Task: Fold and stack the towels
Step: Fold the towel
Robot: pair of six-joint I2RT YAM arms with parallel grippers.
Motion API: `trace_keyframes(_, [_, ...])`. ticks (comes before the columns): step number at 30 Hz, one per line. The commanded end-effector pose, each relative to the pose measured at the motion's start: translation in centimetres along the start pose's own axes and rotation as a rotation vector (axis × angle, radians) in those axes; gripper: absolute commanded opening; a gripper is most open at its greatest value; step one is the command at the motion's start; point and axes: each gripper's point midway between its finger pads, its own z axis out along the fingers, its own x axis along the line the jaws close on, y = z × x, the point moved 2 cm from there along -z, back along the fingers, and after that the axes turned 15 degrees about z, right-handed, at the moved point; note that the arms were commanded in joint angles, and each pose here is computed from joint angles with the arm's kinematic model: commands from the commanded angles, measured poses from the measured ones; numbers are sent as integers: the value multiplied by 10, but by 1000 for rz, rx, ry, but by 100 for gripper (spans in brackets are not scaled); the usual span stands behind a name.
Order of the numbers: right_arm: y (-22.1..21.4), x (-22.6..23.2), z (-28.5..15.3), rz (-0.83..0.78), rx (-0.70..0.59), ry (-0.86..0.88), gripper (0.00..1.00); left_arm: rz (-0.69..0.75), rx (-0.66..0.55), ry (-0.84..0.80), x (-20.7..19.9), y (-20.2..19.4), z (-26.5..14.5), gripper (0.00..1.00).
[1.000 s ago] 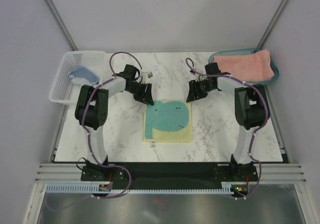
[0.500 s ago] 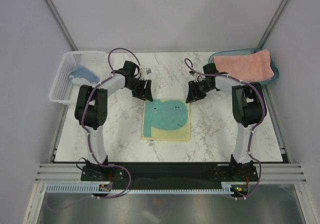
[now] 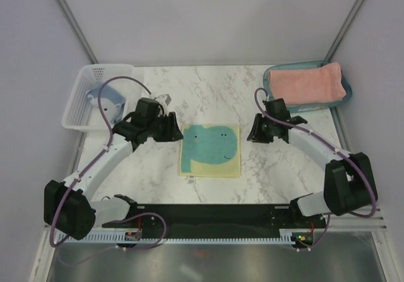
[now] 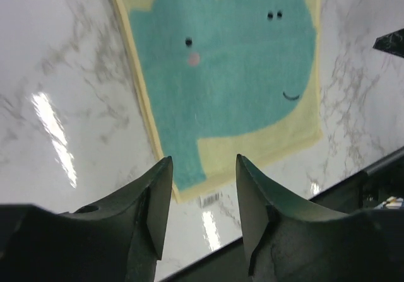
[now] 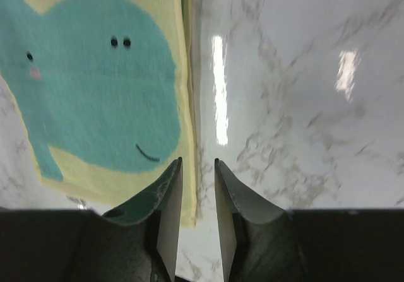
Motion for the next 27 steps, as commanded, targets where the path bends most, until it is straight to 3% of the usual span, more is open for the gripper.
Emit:
trace_keyframes(1, [-44, -17, -8, 97, -30, -69, 34, -151, 187, 21, -15, -83, 8, 50])
trace_keyframes(6, [-84, -17, -21, 191, -61, 3, 33, -193, 153, -52, -30, -105, 12, 45])
trace_keyframes(13, [-98, -18, -22, 190, -71, 50, 30, -226, 246, -50, -27, -133, 35, 41])
trace_keyframes(16, [-105, -16, -16, 151, -46, 52, 24, -239, 252, -61, -28, -139, 39, 41])
trace_keyframes(20, [-126, -7, -10, 75, 10, 80, 0, -272, 284, -96, -33, -148, 45, 40])
trace_keyframes(27, [-160, -8, 3, 32, 35, 97, 0, -274, 328, -76, -31, -163, 52, 39])
